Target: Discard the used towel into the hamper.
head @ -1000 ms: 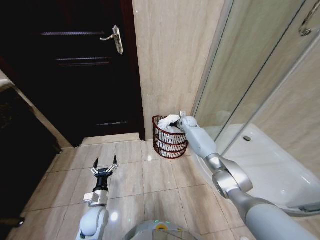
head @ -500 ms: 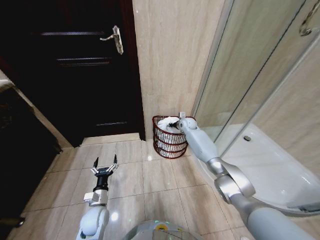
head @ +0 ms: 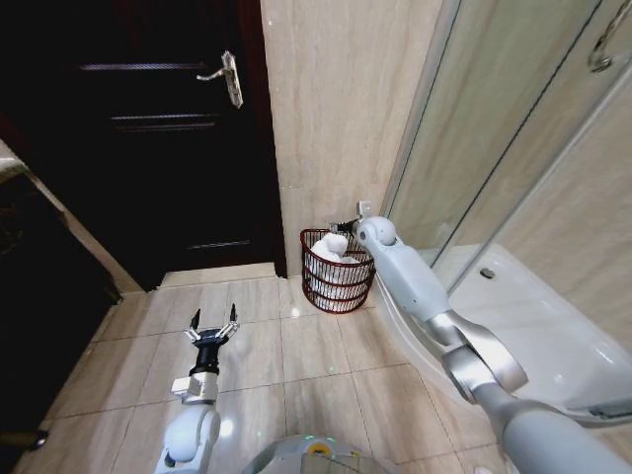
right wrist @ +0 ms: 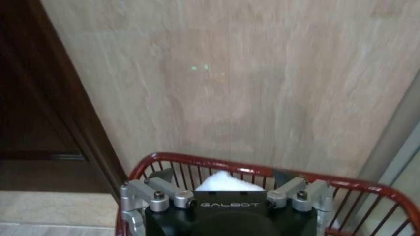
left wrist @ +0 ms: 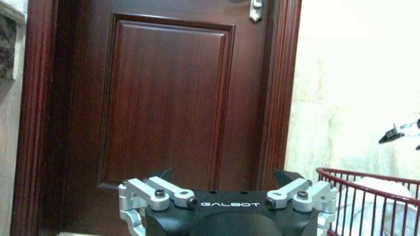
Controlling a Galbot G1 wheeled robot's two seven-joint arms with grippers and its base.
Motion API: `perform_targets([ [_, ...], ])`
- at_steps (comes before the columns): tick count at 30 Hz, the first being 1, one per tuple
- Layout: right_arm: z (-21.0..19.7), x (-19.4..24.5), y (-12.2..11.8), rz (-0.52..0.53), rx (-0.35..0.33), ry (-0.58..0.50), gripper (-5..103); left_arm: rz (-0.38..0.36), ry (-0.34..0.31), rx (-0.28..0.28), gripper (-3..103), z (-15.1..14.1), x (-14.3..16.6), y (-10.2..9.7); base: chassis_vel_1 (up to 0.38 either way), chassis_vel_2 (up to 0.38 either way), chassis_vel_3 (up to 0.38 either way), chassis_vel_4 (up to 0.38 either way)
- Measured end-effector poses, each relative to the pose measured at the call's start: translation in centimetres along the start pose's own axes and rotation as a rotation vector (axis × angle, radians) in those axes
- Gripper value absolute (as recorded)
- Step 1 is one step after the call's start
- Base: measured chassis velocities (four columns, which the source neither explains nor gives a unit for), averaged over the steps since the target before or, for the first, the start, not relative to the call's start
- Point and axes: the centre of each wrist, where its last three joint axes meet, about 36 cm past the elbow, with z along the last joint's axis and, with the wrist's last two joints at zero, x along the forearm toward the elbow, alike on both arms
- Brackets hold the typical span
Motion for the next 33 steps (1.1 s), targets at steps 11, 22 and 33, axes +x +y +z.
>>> perform_targets([
  [11,4.2,-5.4,-0.9,-0.032,-0.012,0.073,100,-0.017,0.004,-0.004,100,0.1,0.3,0.2,0.000,0.000,0.000,0.000],
  [22,4.9,-6.5,-1.4,-0.049,0.004,0.121,100,-0.029,0.006,-0.009,100,0.1,1.0,0.3,0.000,0.000,0.000,0.000],
  [33,2.4,-0.4,-1.9,0.073,0.093,-0.321,100,-0.025,-0.005,0.000,100,-0.3,1.1,-0.1,0.000,0.000,0.000,0.000],
])
